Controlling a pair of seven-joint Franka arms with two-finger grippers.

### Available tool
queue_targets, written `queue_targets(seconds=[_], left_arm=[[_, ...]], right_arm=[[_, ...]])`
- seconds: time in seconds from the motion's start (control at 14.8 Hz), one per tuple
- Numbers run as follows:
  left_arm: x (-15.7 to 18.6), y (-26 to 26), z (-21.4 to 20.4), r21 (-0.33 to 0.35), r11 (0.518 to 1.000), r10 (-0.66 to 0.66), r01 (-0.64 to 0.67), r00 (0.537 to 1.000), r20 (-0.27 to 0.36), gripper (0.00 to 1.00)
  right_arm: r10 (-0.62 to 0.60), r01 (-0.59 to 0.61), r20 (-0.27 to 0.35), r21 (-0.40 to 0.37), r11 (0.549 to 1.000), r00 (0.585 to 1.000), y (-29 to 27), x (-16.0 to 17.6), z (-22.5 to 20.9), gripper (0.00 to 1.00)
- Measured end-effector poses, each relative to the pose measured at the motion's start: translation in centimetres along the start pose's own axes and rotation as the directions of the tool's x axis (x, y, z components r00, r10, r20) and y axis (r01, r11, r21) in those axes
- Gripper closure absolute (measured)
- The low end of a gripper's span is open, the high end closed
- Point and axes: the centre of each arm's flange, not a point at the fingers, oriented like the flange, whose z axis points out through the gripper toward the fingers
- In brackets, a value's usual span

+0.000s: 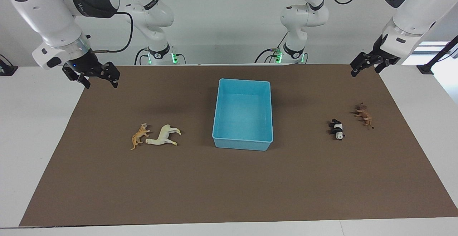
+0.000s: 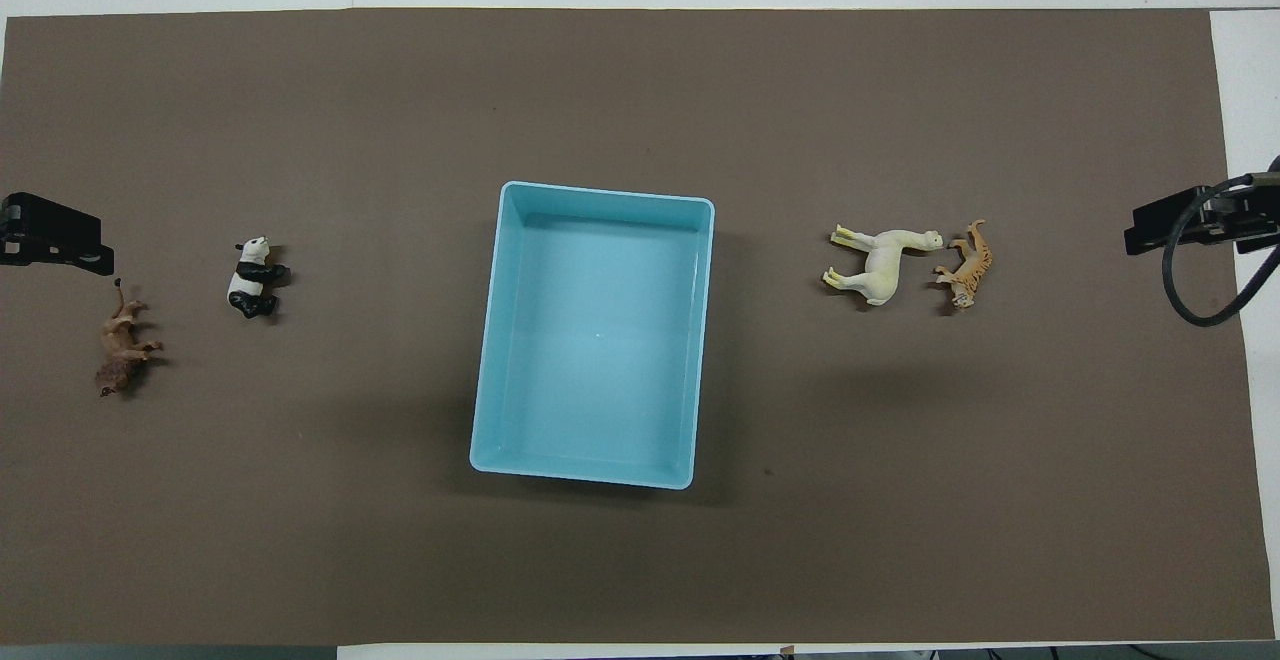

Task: Put all toys into storage box
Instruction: 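Move the left gripper toward the panda while the right gripper approaches the llama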

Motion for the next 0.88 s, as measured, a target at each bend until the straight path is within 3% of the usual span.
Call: queue_targets(seconds=[0.47, 0.68, 0.88], left_arm=[[0.0, 0.0, 0.0, 0.000, 1.000, -0.001, 0.001, 1.000, -0.002, 0.00], [1.4, -1.0, 1.1, -0.009, 1.000, -0.021, 0.021, 0.996, -0.092, 0.00], [3.1, -1.9, 6.6, -0.011, 1.000, -0.024, 0.023, 0.991, -0.128, 0.00]], right_arm=[[0.000, 0.000, 0.001, 0.000, 1.000, 1.000, 0.0, -0.1, 0.0, 0.00], [-0.001, 0.001, 0.000, -0.001, 1.000, 1.000, 0.0, -0.2, 0.6, 0.00], [-0.001, 0.001, -0.051, -0.004, 1.000, 0.999, 0.0, 0.3, 0.7, 0.00]])
